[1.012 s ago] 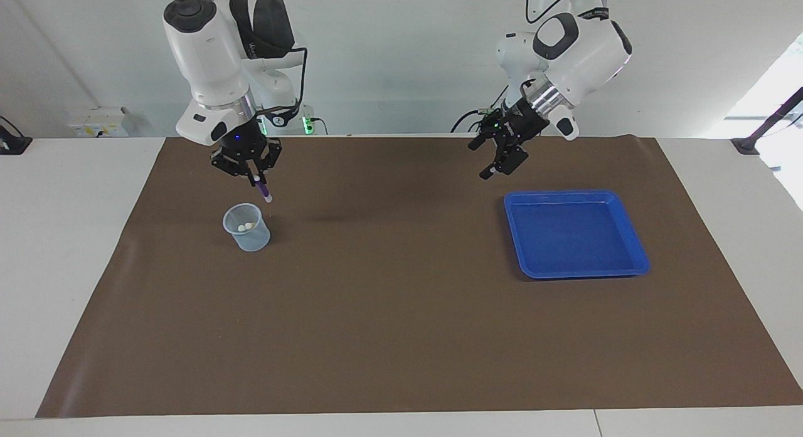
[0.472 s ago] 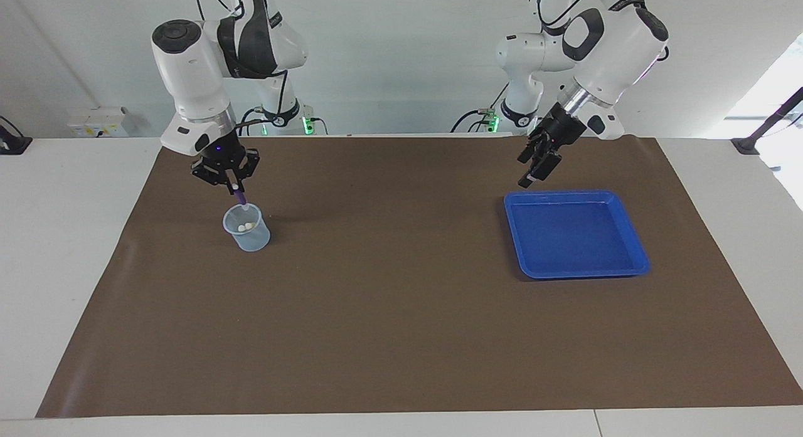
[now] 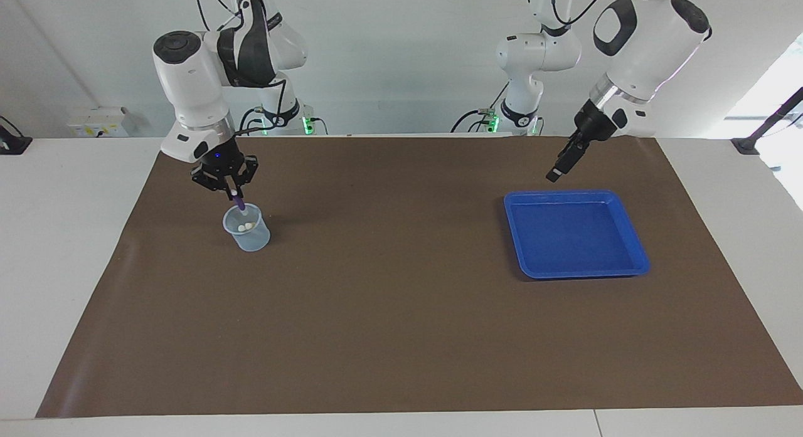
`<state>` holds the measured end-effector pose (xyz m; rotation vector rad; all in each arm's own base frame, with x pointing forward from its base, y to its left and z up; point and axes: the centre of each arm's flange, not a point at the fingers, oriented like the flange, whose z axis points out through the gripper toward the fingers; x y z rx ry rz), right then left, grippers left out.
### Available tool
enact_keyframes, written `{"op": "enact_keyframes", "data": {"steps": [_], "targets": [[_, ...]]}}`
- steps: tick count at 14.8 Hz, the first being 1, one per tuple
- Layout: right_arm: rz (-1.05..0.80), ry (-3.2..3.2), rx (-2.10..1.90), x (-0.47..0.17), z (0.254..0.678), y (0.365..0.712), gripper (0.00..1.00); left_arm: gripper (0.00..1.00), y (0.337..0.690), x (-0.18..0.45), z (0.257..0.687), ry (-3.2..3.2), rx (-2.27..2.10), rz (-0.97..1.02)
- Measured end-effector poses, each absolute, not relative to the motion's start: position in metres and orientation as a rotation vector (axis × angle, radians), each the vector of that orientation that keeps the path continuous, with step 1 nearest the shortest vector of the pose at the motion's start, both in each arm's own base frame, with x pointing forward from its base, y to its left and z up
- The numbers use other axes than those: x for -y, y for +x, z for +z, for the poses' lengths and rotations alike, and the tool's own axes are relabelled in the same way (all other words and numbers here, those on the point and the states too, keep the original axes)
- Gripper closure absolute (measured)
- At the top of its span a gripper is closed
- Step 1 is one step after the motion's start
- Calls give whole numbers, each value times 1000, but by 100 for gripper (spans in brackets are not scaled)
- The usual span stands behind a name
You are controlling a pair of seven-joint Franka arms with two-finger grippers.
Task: Transfer and insert pens with both arms
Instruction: 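Lower the purple pen into the cup while the left gripper retracts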
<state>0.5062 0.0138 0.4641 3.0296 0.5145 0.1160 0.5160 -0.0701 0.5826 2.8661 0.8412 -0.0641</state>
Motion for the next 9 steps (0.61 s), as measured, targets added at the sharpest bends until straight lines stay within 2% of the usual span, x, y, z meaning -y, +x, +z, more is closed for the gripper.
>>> {"op": "enact_keyframes", "data": {"steps": [3, 6, 7, 9], "targets": [[137, 3030, -507, -10, 452, 511, 82, 0, 526, 60, 603, 3050, -517, -62], [131, 3051, -480, -5, 441, 513, 82, 0, 520, 51, 629, 3131, -215, -136], [130, 3063, -470, -5, 439, 513, 78, 0, 516, 49, 634, 3136, -120, -174], [131, 3070, -461, -4, 438, 513, 56, 0, 511, 46, 633, 3132, 27, -237]]}}
